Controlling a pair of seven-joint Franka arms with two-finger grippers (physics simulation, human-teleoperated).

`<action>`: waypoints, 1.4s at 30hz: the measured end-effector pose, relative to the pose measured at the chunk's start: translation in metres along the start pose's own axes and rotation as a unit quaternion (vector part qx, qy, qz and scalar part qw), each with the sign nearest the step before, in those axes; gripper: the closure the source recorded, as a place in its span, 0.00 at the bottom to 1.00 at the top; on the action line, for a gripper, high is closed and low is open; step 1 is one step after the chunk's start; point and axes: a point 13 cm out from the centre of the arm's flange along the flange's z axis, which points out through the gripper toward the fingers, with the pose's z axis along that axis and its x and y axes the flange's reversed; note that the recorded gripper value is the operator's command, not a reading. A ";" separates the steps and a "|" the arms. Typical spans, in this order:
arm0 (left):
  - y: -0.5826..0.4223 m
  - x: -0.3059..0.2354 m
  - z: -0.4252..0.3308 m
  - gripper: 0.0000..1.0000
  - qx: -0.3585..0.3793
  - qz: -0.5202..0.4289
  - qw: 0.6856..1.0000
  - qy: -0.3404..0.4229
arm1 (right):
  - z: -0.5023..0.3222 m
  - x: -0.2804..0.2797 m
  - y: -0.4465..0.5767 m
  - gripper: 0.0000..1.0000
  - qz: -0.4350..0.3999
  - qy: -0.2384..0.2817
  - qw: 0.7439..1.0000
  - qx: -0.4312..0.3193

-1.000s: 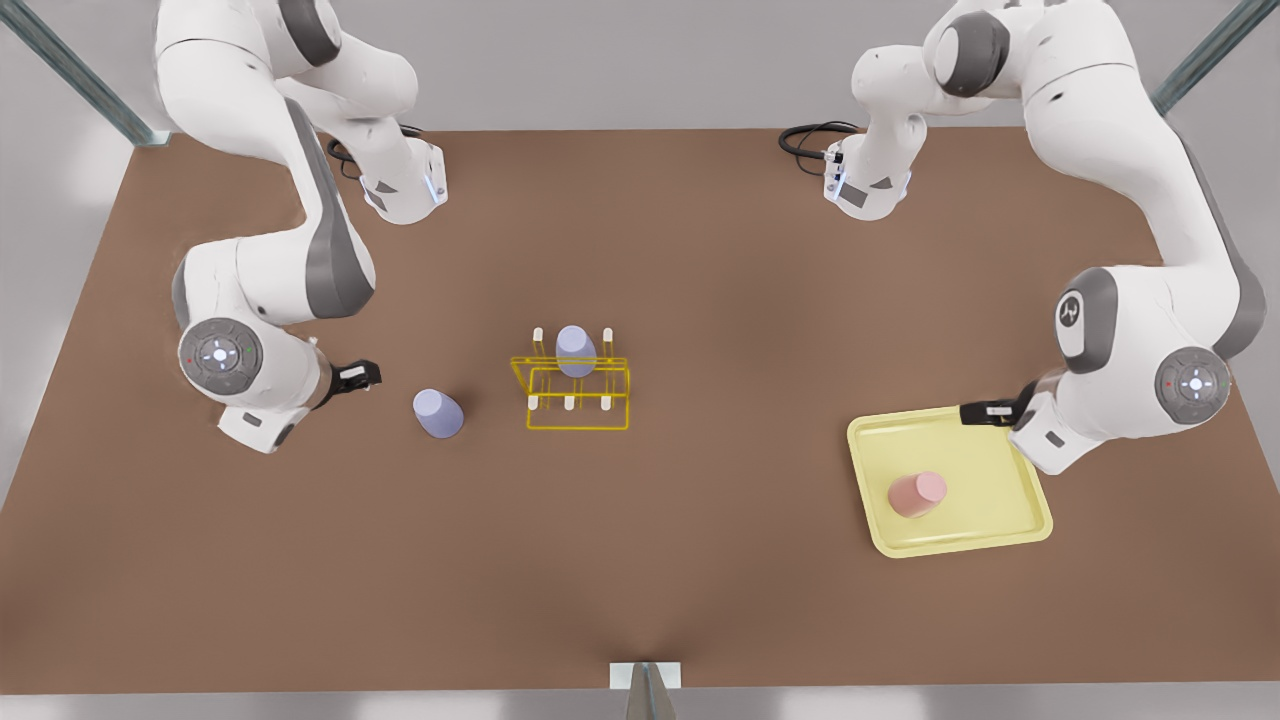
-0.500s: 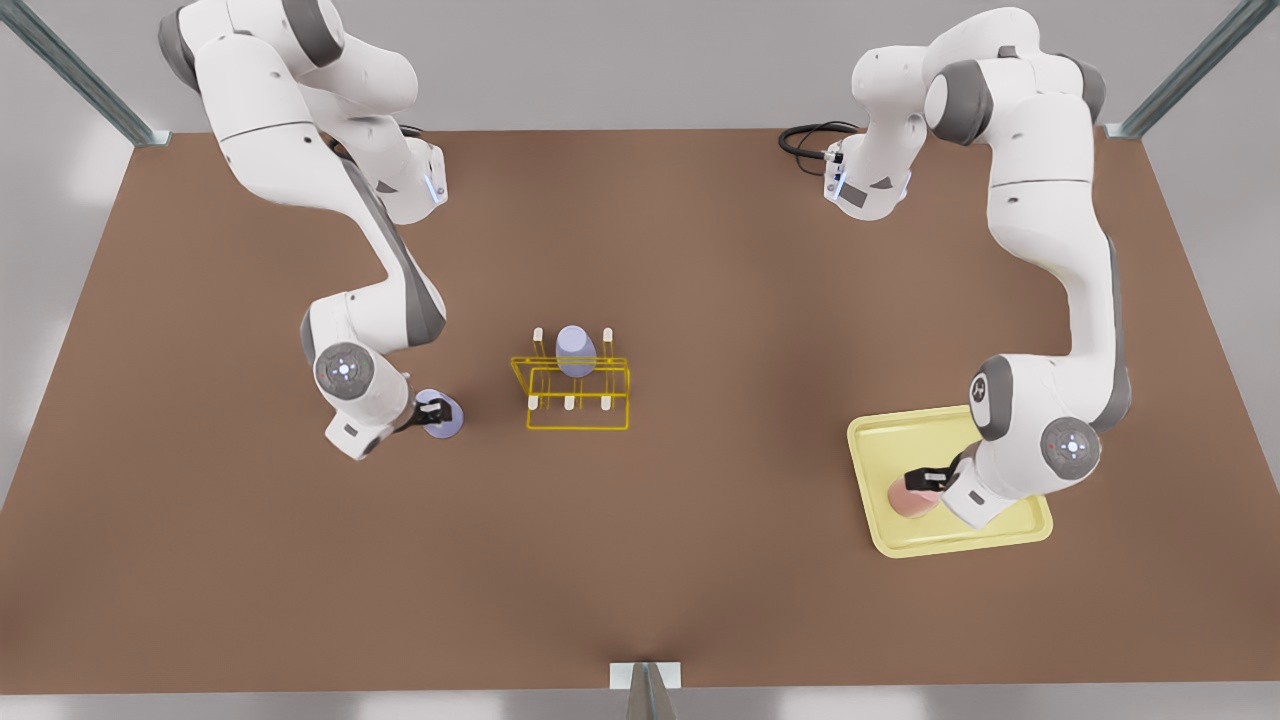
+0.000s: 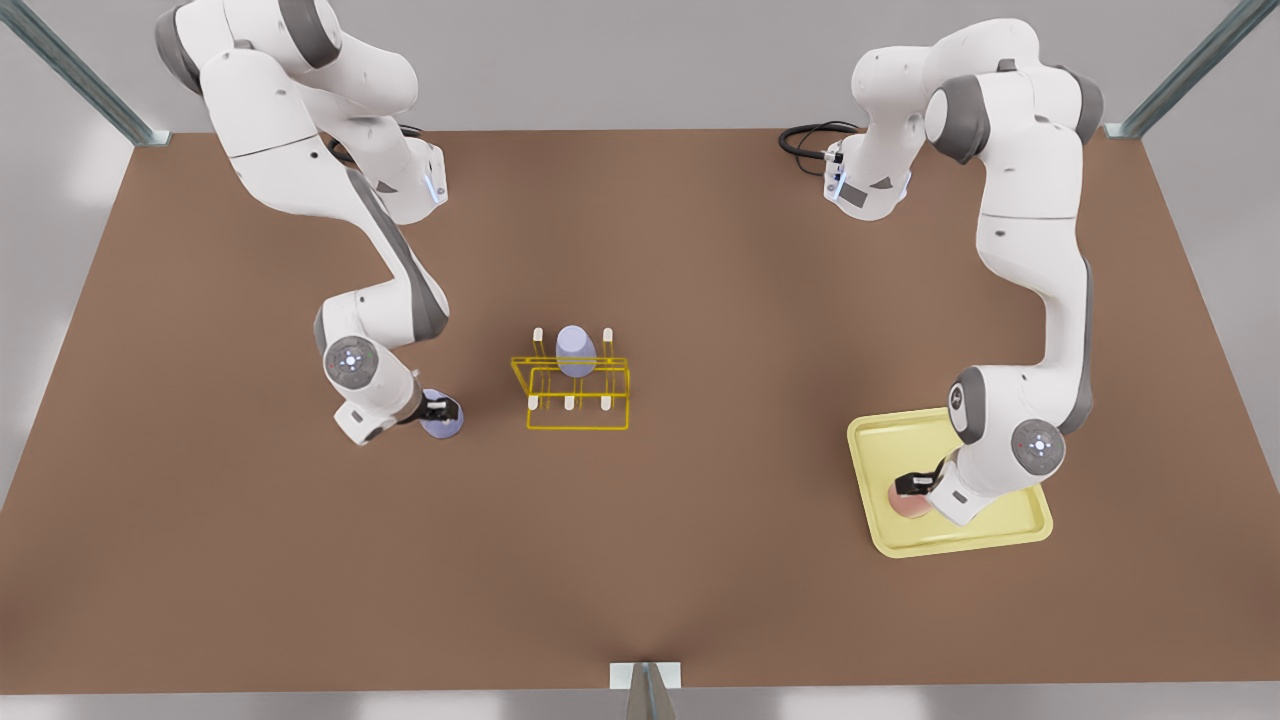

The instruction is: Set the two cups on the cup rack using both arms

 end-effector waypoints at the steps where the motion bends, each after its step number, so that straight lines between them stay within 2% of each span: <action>1: 0.000 0.000 0.002 0.00 0.000 0.000 1.000 0.000 | 0.004 0.004 -0.001 0.00 0.002 0.003 1.000 0.001; 9: -0.001 0.012 0.029 0.00 -0.001 0.002 1.000 0.015 | 0.025 0.013 0.006 0.00 0.013 0.001 1.000 -0.004; 10: -0.001 0.012 0.030 0.09 -0.001 0.002 1.000 0.015 | 0.025 0.012 0.007 0.00 0.015 -0.001 1.000 -0.006; 11: -0.001 0.011 0.030 0.10 -0.001 0.002 1.000 0.013 | 0.026 0.012 0.006 0.00 0.017 -0.003 1.000 -0.007; 31: -0.004 0.002 0.005 0.13 0.000 0.004 1.000 -0.004 | 0.041 0.024 0.008 0.00 0.026 -0.008 1.000 -0.011; 33: -0.003 0.002 -0.011 0.15 0.001 0.004 1.000 -0.002 | 0.040 0.023 0.008 0.06 0.027 -0.010 1.000 -0.012; 35: -0.009 -0.003 -0.032 0.15 0.003 0.007 1.000 -0.005 | 0.040 0.020 0.008 0.07 0.028 -0.010 0.999 -0.013; 39: -0.067 -0.008 -0.087 0.15 0.027 0.038 0.999 -0.009 | 0.042 0.017 0.006 0.08 0.031 -0.010 0.999 -0.014; 42: -0.157 0.002 -0.109 0.14 0.042 0.078 0.996 -0.007 | 0.043 0.016 0.006 0.10 0.031 -0.010 0.999 -0.014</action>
